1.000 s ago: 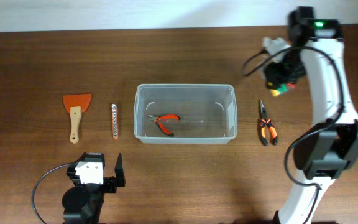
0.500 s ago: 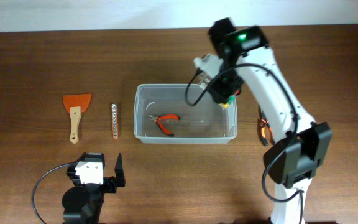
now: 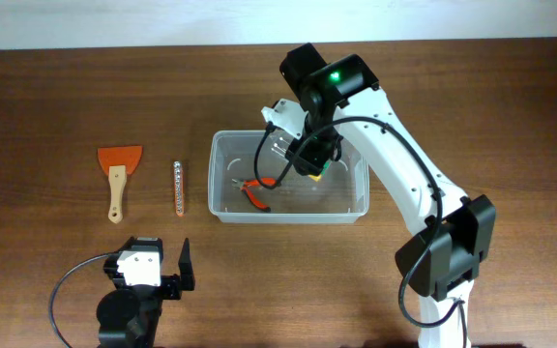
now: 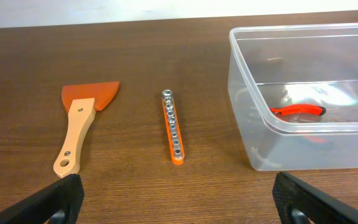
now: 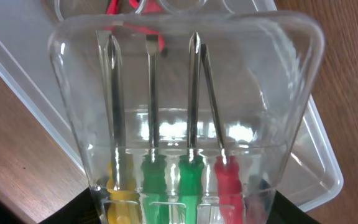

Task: Pack container
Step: 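Lift the screwdriver case and lower it into the clear box, then open the right gripper and raise it out of the box, then move the right gripper over the orange-black needle-nose pliers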

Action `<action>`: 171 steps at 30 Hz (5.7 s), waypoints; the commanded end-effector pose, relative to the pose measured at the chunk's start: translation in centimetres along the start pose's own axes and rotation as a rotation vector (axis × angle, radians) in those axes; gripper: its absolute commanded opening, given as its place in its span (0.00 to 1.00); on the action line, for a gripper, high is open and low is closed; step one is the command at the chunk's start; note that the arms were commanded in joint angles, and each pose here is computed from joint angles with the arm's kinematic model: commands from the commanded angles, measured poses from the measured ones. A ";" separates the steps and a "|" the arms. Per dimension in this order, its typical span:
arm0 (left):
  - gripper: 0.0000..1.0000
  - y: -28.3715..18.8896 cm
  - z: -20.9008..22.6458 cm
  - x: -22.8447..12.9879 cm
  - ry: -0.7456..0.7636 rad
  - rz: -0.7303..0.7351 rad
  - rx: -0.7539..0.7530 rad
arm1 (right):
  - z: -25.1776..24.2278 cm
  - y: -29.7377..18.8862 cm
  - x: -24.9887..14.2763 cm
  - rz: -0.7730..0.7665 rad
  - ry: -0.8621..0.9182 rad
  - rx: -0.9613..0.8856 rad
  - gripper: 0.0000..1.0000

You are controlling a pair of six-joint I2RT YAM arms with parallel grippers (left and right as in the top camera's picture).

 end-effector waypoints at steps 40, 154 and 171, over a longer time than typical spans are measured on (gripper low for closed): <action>0.99 0.1 -0.2 -0.1 -0.001 -0.003 -0.015 | -1.0 12.1 2.0 0.156 0.027 0.155 0.58; 0.99 0.1 -0.2 -0.1 -0.001 -0.003 -0.015 | -15.4 0.1 -21.2 0.069 0.962 -0.048 0.99; 0.99 0.1 -0.2 -0.1 -0.001 -0.003 -0.015 | -15.2 7.2 -23.2 0.157 0.703 -0.060 0.99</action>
Point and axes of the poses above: each gripper's point midway between its finger pads, its own y axis out along the fingers, its own z axis along the line the jaws close on, x = y × z, the point moved 8 cm from there along -y, back along the fingers, and after that the axes turned 6 degrees about y, right-handed, at the moved point
